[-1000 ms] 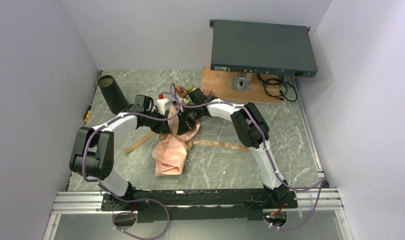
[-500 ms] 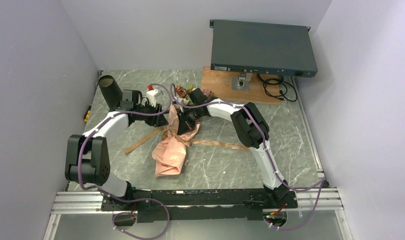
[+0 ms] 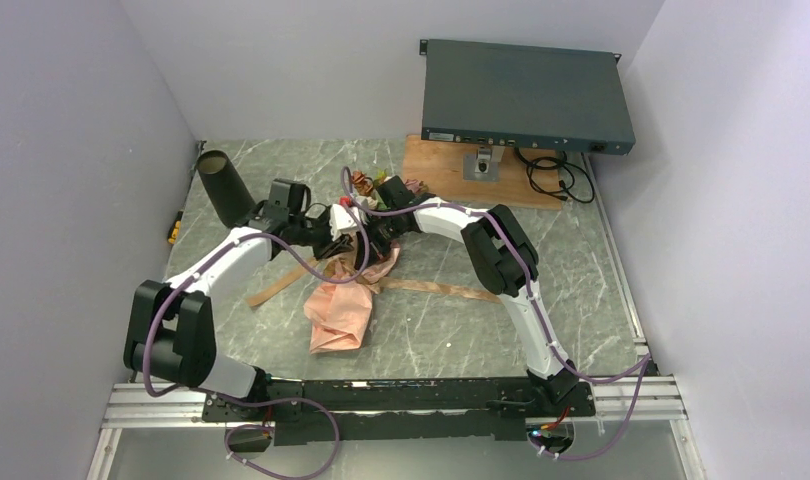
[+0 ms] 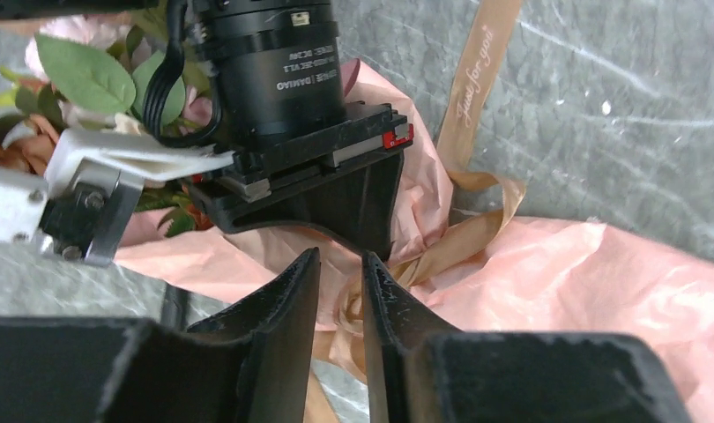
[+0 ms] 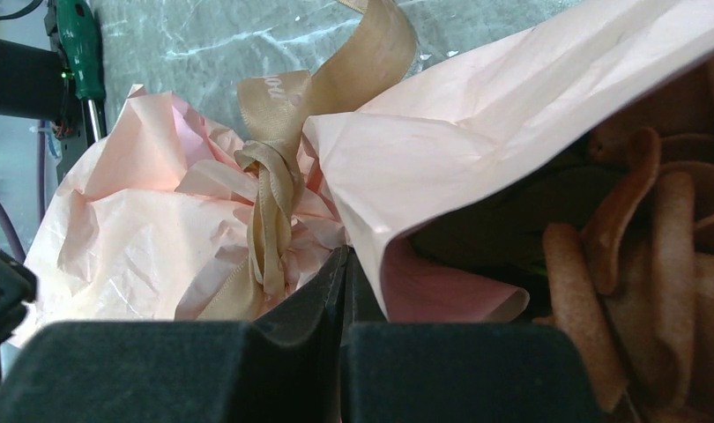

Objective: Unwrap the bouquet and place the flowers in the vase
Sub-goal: Untie the ribbon from the wrapping paper.

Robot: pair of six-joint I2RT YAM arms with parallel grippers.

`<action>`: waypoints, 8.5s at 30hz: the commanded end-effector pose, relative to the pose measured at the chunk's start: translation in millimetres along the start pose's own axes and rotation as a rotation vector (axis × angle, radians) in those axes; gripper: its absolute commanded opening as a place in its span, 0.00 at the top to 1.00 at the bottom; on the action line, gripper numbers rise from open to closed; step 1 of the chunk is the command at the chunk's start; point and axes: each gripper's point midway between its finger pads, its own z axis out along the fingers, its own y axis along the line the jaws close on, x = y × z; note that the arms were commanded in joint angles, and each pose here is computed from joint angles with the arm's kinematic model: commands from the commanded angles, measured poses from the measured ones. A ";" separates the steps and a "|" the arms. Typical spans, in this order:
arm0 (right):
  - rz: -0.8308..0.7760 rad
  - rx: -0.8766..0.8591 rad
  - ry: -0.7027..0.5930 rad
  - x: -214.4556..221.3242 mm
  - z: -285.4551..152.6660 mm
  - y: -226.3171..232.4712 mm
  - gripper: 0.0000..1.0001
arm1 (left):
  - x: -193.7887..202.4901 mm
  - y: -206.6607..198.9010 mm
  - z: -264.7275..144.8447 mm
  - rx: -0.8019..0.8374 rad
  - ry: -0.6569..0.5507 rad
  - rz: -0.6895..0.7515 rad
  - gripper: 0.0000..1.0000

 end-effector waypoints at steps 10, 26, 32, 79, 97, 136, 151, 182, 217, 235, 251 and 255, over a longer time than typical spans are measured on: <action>0.154 0.192 0.203 85.0 -1.9 -57.8 1.00 | 37.0 -5.4 29.0 0.160 0.101 0.289 0.66; 0.159 0.213 0.207 88.4 -4.1 -64.3 1.00 | 64.6 -4.3 24.0 0.120 0.235 0.122 0.88; 0.161 0.218 0.211 92.1 -6.5 -65.5 1.00 | 41.2 8.6 7.2 -0.044 0.149 -0.051 1.00; 0.137 0.228 0.229 96.4 -10.4 -67.6 1.00 | 36.2 43.6 -51.3 -0.430 -0.001 -0.675 1.00; 0.139 0.217 0.224 93.5 -10.7 -64.6 1.00 | 8.7 41.1 -53.0 -0.186 -0.011 -0.161 0.56; 0.172 0.249 0.227 101.3 -9.2 -70.1 1.00 | 76.3 66.2 -48.5 -0.448 0.157 -0.547 1.00; 0.170 0.240 0.233 103.8 -10.5 -65.8 1.00 | 28.9 26.1 -44.3 -0.200 0.014 -0.260 0.33; 0.175 0.260 0.223 93.6 -7.7 -70.6 1.00 | 93.4 43.1 -18.8 -0.044 0.203 -0.131 0.99; 0.177 0.257 0.219 92.7 -6.4 -69.1 1.00 | 89.5 41.7 16.9 -0.016 0.227 0.145 0.53; 0.174 0.263 0.227 97.9 -10.3 -68.9 1.00 | 110.9 63.7 -115.8 -0.481 0.177 -0.573 1.00; 0.173 0.258 0.228 99.1 -9.9 -70.6 1.00 | 104.8 -33.4 -207.9 -0.709 0.245 -0.674 1.00; 0.164 0.257 0.230 98.7 -10.5 -70.5 1.00 | 125.4 -74.4 -215.8 -0.652 0.425 -0.597 1.00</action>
